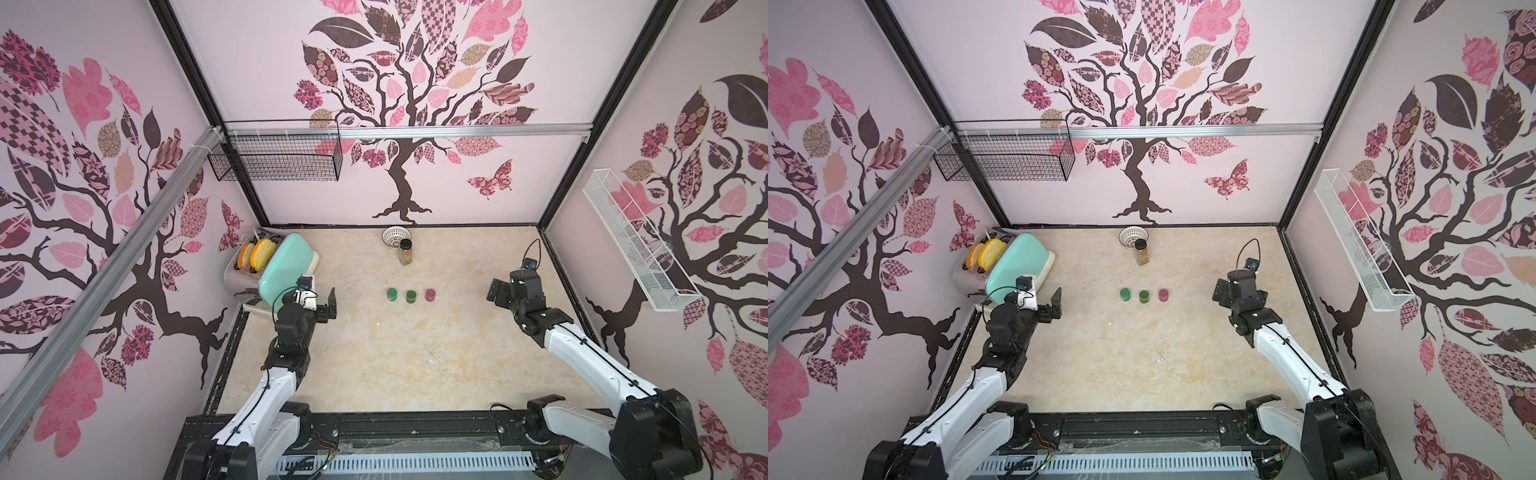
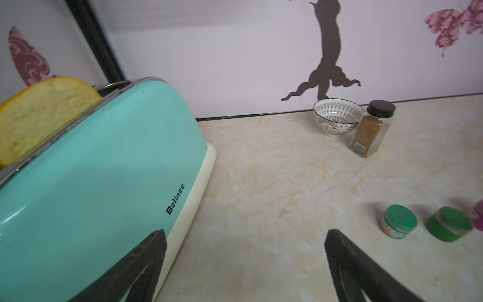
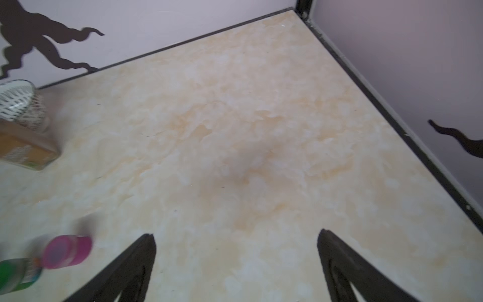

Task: Close the paint jar lid
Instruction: Reset both arms

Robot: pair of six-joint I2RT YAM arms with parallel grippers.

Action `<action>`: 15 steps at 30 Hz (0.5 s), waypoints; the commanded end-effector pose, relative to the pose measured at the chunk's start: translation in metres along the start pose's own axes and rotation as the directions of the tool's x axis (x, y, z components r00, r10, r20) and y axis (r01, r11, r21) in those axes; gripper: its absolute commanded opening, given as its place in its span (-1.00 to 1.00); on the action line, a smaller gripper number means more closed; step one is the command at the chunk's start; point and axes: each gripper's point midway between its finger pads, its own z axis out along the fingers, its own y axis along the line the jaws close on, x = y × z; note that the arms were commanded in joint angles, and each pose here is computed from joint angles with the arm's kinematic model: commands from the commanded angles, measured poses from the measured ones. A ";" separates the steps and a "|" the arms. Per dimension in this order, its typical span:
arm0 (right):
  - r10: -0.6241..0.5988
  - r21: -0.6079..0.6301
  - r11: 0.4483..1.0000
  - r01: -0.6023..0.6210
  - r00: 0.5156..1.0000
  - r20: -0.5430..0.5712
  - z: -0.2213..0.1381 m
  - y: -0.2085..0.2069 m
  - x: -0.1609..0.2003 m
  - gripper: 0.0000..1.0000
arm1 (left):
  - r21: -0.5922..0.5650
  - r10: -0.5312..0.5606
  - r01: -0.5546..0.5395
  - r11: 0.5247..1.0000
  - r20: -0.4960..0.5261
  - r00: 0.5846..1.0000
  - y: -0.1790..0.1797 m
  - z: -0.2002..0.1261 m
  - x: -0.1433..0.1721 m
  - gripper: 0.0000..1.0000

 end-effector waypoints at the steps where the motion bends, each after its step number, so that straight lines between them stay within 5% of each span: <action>1: -0.051 0.063 0.997 0.042 0.987 0.152 0.005 -0.016 -0.025 0.99 | -0.084 -0.133 0.136 0.987 0.041 0.990 0.025 0.008 0.001 0.96; 10: -0.085 0.082 0.994 0.073 0.984 0.158 0.056 -0.022 0.001 0.99 | -0.102 -0.106 0.102 0.989 -0.029 0.994 0.031 0.047 0.036 0.96; 15: -0.127 0.026 0.992 0.124 0.965 0.228 0.064 -0.006 -0.016 0.99 | -0.076 -0.056 0.055 0.996 -0.007 0.998 0.027 0.057 0.049 0.96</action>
